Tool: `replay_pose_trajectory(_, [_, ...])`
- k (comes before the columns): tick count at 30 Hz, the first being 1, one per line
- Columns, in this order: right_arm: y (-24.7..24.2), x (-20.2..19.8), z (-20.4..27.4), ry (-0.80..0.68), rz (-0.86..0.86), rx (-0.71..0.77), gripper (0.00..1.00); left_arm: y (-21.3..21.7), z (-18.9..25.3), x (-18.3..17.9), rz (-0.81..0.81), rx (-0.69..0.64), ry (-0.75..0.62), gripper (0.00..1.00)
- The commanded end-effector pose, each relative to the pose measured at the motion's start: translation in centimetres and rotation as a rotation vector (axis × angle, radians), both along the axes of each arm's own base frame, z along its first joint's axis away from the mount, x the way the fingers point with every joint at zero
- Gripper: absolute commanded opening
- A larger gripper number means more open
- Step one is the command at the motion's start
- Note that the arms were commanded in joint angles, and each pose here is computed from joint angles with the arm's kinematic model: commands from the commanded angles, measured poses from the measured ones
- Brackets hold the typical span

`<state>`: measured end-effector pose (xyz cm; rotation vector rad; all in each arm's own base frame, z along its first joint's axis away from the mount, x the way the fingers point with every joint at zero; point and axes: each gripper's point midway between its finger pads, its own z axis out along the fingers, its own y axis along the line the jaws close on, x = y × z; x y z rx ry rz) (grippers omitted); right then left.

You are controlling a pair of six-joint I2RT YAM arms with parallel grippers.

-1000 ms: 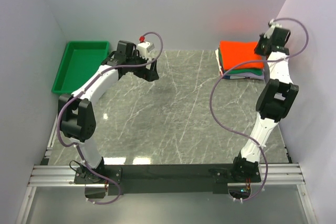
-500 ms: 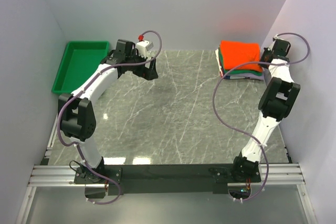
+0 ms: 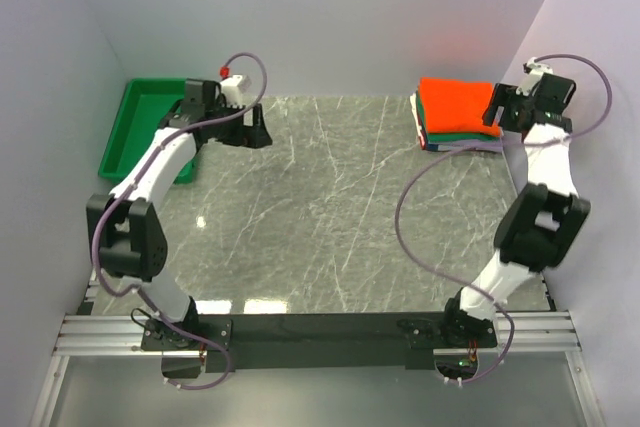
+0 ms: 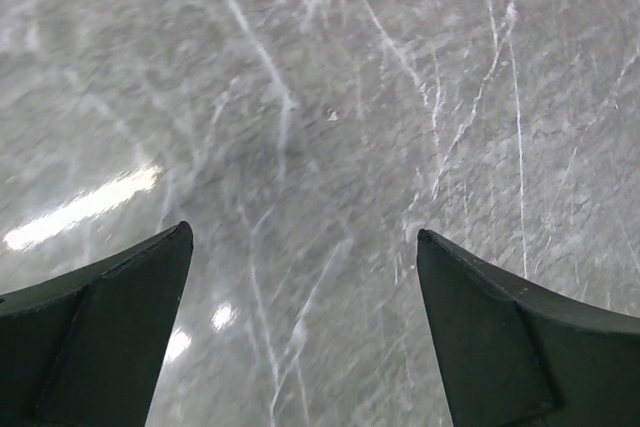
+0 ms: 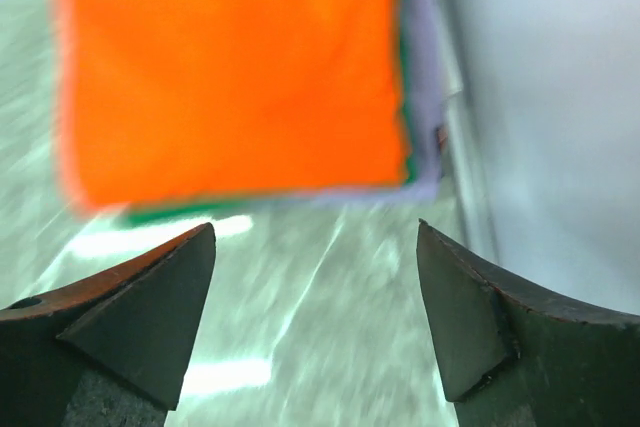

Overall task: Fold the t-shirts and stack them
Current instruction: Neatly place the folded tshirt to the corner

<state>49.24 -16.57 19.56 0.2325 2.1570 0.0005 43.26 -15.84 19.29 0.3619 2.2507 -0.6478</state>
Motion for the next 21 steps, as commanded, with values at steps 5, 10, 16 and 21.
replay_pose_trajectory(5, [9.2,-9.3,3.0,0.003,0.322,0.029,0.89,2.6,3.4,-3.9,0.041,0.047,-0.063,1.0])
replay_pose_trajectory(10, [14.2,-15.9,-0.9,0.121,0.482,0.081,0.89,4.6,1.2,-7.4,0.077,0.119,-0.05,0.99])
replay_pose_trajectory(16, [16.8,-21.0,-4.9,0.218,0.578,0.039,0.91,7.2,-2.9,-11.5,0.105,0.245,0.024,0.99])
replay_pose_trajectory(21, [17.2,-22.6,-6.2,0.229,0.609,-0.012,0.93,8.4,-3.6,-13.1,0.122,0.29,0.015,0.99])
